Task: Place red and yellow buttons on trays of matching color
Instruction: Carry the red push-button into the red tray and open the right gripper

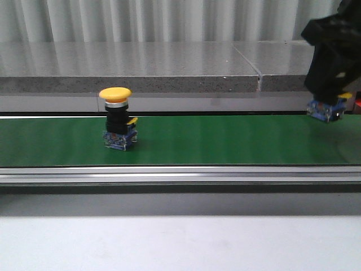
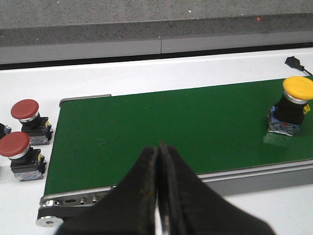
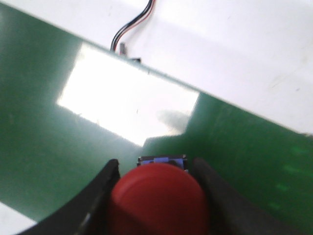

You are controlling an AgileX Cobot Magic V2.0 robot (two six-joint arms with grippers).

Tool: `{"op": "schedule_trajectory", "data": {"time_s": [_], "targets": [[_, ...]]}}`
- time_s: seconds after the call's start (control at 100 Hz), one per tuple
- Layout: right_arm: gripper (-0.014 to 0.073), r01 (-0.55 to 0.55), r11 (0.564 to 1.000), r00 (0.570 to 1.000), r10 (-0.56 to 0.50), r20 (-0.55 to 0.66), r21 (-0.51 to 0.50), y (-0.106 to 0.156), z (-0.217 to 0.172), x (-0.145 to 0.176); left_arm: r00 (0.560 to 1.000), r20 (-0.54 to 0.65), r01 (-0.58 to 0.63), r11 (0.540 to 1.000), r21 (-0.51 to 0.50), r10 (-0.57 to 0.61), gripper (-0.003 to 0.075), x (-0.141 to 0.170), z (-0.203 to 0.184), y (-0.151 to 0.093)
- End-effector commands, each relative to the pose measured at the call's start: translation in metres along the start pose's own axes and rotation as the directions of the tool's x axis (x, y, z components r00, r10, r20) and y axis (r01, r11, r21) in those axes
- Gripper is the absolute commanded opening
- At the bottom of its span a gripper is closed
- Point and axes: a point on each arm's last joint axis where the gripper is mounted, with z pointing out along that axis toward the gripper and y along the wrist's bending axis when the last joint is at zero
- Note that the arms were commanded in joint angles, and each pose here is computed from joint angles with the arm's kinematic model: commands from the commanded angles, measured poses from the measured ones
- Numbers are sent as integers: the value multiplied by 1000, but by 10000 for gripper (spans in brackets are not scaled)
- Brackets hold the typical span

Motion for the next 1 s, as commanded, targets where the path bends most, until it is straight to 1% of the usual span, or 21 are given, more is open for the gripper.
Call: {"op": "schedule_trajectory", "data": {"time_s": [0.0,0.08,0.09,0.1,0.15,0.19,0.27,0.34,0.51,0.59,0.66,0.85,0.99], "targets": [[89,-7,998,990,-2,143,62,-16,-34,-26,995,104,3,1000,2,-3,-20,-15,-4,-1],[89,-60,992,983,40,178,108,-40,-46,-36,995,104,3,1000,2,-3,-20,-15,-4,-1],[89,-77,990,981,54,184,121,-48,-49,-37,995,104,3,1000,2,-3,-20,-15,-4,-1],[89,-77,990,981,53,185,121,-48,-49,-38,995,104,3,1000,2,-3,-20,-15,-4,-1],[89,-117,981,976,85,199,152,-67,-54,-43,995,104,3,1000,2,-3,-20,-15,-4,-1],[89,-157,970,970,116,214,183,-88,-56,-47,995,104,3,1000,2,-3,-20,-15,-4,-1],[89,-211,952,960,159,229,223,-117,-58,-51,995,104,3,1000,2,-3,-20,-15,-4,-1],[89,-247,937,954,190,233,247,-143,-54,-56,995,104,3,1000,2,-3,-20,-15,-4,-1],[89,-300,913,943,240,229,277,-189,-36,-62,995,104,3,1000,2,-3,-20,-15,-4,-1],[89,-317,904,939,257,227,287,-207,-25,-64,995,104,3,1000,2,-3,-20,-15,-4,-1],[89,-323,901,939,267,217,288,-218,-15,-65,995,104,3,1000,2,-3,-20,-15,-4,-1],[89,-329,901,940,283,192,282,-236,13,-67,995,104,3,1000,2,-3,-20,-15,-4,-1],[89,-310,901,950,277,148,304,-246,32,-61,995,104,3,1000,2,-3,-20,-15,-4,-1]]}}
